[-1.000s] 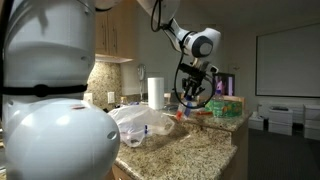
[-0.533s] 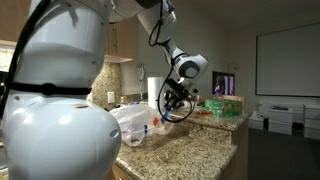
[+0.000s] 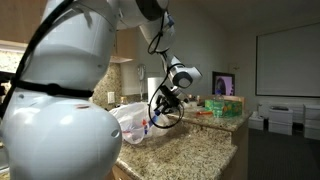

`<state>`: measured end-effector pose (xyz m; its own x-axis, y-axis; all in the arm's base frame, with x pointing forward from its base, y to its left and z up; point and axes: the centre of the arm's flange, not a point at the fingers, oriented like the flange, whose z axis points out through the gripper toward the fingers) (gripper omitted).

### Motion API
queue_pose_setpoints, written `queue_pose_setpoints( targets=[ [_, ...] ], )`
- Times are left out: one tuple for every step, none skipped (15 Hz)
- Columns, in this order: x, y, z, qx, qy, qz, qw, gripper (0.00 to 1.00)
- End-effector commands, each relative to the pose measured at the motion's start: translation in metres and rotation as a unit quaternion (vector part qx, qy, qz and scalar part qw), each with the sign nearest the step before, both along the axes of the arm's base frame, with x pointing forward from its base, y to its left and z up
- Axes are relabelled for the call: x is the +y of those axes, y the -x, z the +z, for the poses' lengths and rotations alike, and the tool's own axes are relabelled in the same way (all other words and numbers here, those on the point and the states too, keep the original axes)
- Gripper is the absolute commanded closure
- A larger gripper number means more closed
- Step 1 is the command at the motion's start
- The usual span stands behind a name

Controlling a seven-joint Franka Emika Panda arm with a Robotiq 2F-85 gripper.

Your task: Pick up the three bottles and put them in the plastic bag.

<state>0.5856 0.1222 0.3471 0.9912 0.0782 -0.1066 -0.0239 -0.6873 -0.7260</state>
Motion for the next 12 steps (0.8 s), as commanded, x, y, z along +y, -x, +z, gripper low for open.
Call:
queue_pose_setpoints(
  targets=[
    [0.024,-0.002,-0.018,0.020,-0.043,0.025,0.9985,0.92],
    [0.030,-0.003,-0.023,0.028,-0.048,0.027,0.9981,0.92],
    [0.037,-0.003,-0.028,0.037,-0.051,0.031,0.9975,0.92],
    [0.042,-0.004,-0.035,0.045,-0.051,0.035,0.9970,0.92],
    [0.049,-0.005,-0.046,0.057,-0.046,0.035,0.9967,0.92],
    [0.054,-0.005,-0.054,0.064,-0.044,0.035,0.9964,0.92],
    [0.058,-0.005,-0.065,0.072,-0.038,0.037,0.9960,0.92],
    [0.063,-0.006,-0.074,0.081,-0.032,0.037,0.9955,0.92],
    [0.068,-0.008,-0.079,0.086,-0.029,0.039,0.9951,0.92],
    [0.071,-0.013,-0.080,0.087,-0.029,0.037,0.9951,0.92],
    [0.073,-0.016,-0.076,0.080,-0.025,0.038,0.9957,0.92],
    [0.076,-0.017,-0.069,0.073,-0.019,0.040,0.9964,0.92]
  ],
)
